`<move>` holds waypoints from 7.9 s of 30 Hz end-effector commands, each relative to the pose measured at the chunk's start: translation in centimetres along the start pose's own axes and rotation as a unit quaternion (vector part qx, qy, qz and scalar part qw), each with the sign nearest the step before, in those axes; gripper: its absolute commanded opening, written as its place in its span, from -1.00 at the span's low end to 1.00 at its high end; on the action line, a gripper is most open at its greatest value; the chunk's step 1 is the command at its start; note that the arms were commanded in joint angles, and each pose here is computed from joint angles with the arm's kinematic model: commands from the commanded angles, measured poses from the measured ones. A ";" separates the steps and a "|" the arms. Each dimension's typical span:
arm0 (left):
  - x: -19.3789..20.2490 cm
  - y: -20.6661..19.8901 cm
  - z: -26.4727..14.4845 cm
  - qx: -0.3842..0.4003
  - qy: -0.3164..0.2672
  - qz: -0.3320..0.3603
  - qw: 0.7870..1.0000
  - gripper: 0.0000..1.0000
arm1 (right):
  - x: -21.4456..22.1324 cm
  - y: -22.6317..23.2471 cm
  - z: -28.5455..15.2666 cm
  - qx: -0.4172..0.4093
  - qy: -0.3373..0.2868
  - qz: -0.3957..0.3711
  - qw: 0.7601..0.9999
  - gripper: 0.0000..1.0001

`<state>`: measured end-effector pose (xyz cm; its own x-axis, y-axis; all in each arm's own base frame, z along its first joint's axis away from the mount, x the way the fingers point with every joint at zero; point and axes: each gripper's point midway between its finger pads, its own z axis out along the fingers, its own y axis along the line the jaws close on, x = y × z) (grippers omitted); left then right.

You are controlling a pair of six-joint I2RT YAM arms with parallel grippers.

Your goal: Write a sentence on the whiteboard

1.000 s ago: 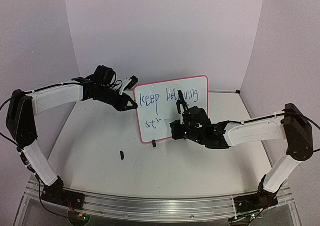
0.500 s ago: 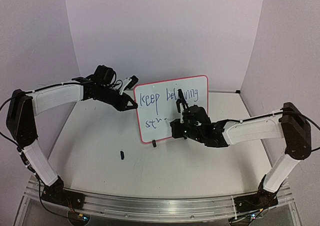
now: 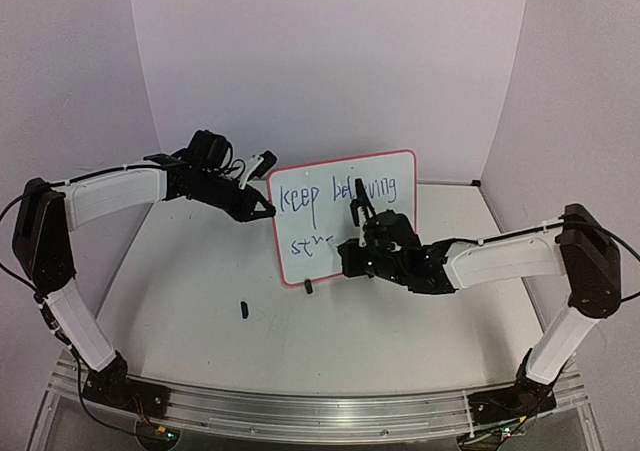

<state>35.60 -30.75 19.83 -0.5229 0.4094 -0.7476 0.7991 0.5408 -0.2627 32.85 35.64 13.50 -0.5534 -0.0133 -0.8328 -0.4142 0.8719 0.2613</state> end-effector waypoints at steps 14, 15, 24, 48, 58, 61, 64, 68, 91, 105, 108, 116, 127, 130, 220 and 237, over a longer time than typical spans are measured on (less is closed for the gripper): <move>5.9 0.5 1.9 -0.013 0.106 -0.021 0.994 -1.00 | 0.8 -1.5 0.2 0.036 0.012 0.007 0.999 -1.00; 5.9 0.5 1.9 -0.012 0.106 -0.021 0.994 -1.00 | 0.7 -1.6 0.2 0.037 0.010 0.008 0.999 -1.00; 5.9 0.4 1.9 -0.011 0.106 -0.021 0.994 -1.00 | -1.0 -1.6 -0.3 0.048 -0.010 -0.001 0.999 -1.00; 6.0 0.5 1.9 -0.012 0.106 -0.021 0.994 -1.00 | -4.2 -0.3 -1.6 0.029 -0.044 -0.011 0.999 -1.00; 6.0 0.5 2.0 -0.012 0.107 -0.021 0.994 -1.00 | -4.5 -0.7 -2.6 0.030 -0.056 -0.005 0.998 -1.00; 6.0 0.5 2.0 -0.012 0.107 -0.021 0.994 -1.00 | -3.8 -0.9 -2.0 0.035 -0.048 -0.006 0.998 -1.00; 6.0 0.5 2.0 -0.012 0.107 -0.022 0.994 -1.00 | -3.1 -1.1 -1.6 0.039 -0.041 -0.006 0.998 -1.00; 6.0 0.5 2.0 -0.013 0.107 -0.021 0.994 -1.00 | -2.4 -1.6 -1.3 0.045 -0.034 -0.005 0.998 -1.00; 5.9 0.5 1.9 -0.013 0.106 -0.020 0.994 -1.00 | -0.2 -2.7 -0.2 0.049 -0.006 0.012 0.999 -1.00; 6.0 0.6 2.1 -0.012 0.108 -0.022 0.994 -1.00 | -0.7 -2.4 -0.5 0.041 -0.012 0.014 0.999 -1.00; 6.0 0.5 2.0 -0.012 0.108 -0.022 0.994 -1.00 | -1.5 -2.1 -0.8 0.037 -0.022 0.012 0.999 -1.00; 6.0 0.5 2.0 -0.012 0.109 -0.022 0.994 -1.00 | -3.8 -1.6 -1.8 0.033 -0.049 0.010 0.998 -1.00; 6.1 0.6 2.1 -0.011 0.110 -0.023 0.994 -1.00 | -4.5 -2.0 -2.3 0.044 -0.063 0.009 0.997 -1.00; 6.1 0.6 2.2 -0.011 0.110 -0.023 0.994 -1.00 | -4.5 -2.3 -2.2 0.050 -0.063 0.009 0.997 -1.00; 6.5 0.6 2.5 -0.010 0.116 -0.025 0.993 -1.00 | -3.4 -8.3 -2.1 -0.139 -0.068 0.142 0.978 -1.00; 6.6 0.6 2.6 -0.011 0.119 -0.023 0.993 -1.00 | -2.8 -7.8 -1.0 -0.151 -0.046 0.131 0.979 -1.00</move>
<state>35.88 -31.12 19.79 -0.5229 0.4101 -0.7472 0.8007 0.5370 -0.2656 36.02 27.69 13.34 -0.6267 0.2476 -0.7389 -0.4385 0.6717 0.5971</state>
